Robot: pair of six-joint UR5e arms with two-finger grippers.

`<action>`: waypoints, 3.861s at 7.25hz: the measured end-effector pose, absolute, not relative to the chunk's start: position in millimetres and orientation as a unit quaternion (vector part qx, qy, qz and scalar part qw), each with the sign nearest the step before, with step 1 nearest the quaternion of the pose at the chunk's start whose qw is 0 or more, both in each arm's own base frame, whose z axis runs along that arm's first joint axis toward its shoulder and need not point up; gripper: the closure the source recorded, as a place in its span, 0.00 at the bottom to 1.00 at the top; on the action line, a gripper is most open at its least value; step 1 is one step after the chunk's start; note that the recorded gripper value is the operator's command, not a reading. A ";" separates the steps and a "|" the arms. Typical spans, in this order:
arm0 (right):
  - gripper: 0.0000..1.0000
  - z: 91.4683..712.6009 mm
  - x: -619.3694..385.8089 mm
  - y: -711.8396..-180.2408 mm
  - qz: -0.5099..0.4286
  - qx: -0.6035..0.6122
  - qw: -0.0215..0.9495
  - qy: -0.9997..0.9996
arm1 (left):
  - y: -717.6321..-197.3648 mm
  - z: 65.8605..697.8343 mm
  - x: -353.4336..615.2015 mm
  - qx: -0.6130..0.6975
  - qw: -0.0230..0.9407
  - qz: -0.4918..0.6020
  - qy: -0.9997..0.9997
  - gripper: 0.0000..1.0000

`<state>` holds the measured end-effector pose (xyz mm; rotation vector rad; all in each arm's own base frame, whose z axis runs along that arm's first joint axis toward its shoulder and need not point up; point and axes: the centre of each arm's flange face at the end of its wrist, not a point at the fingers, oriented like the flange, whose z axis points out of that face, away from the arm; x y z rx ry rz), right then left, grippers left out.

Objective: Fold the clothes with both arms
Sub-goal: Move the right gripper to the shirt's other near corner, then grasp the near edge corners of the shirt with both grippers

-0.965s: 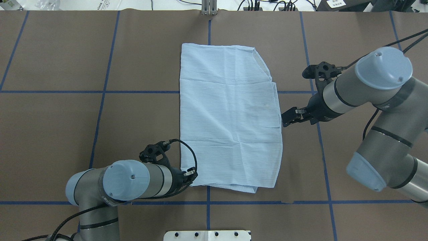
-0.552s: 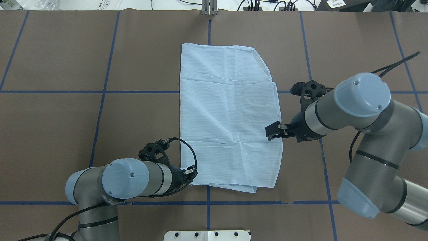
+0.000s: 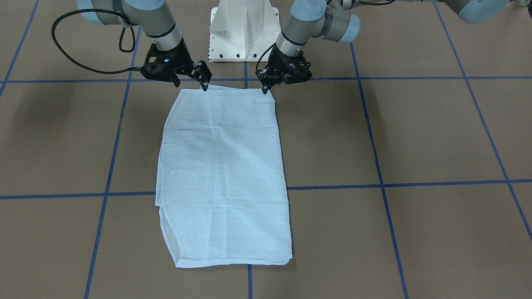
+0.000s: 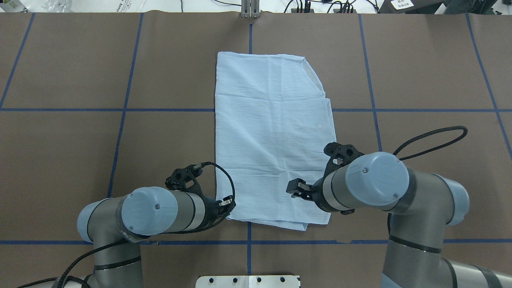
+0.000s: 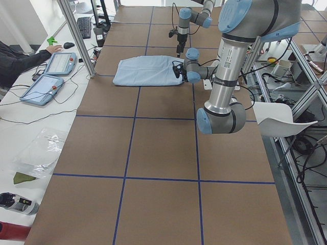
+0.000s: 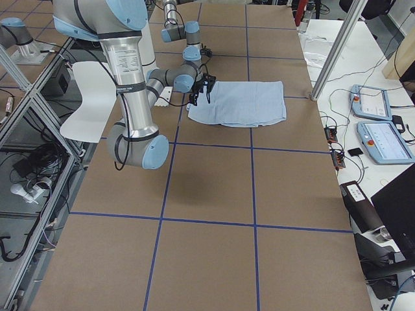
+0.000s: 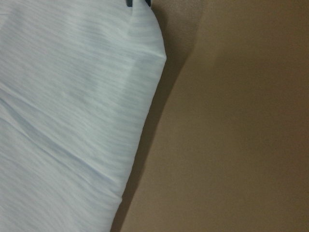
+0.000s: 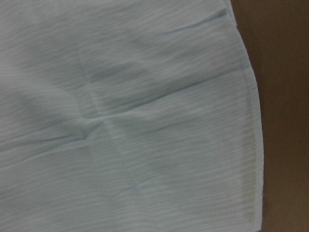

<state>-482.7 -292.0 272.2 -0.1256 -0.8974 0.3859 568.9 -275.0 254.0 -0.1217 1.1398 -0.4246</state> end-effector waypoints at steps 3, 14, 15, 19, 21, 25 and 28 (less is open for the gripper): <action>0.00 277.2 -530.4 -275.9 0.236 -0.083 0.896 -0.367 | -276.1 253.7 568.3 -0.057 0.819 -0.200 0.535 1.00; 0.13 298.7 -563.4 -257.1 0.230 -0.092 0.909 -0.336 | -275.9 254.0 568.4 -0.057 0.819 -0.200 0.535 1.00; 0.22 297.5 -560.9 -261.5 0.234 -0.090 0.907 -0.338 | -275.8 254.0 568.5 -0.057 0.819 -0.200 0.535 1.00; 0.22 301.9 -559.2 -266.8 0.238 -0.089 0.908 -0.334 | -275.2 254.1 568.9 -0.057 0.819 -0.199 0.535 1.00; 0.17 303.1 -560.9 -263.1 0.235 -0.091 0.909 -0.332 | -275.2 254.5 569.2 -0.056 0.820 -0.198 0.535 1.00; 0.32 301.8 -565.1 -254.4 0.228 -0.095 0.911 -0.330 | -276.0 254.9 568.8 -0.055 0.820 -0.198 0.534 1.00; 0.69 301.5 -565.6 -254.2 0.228 -0.095 0.910 -0.332 | -275.6 254.7 569.0 -0.055 0.820 -0.197 0.535 1.00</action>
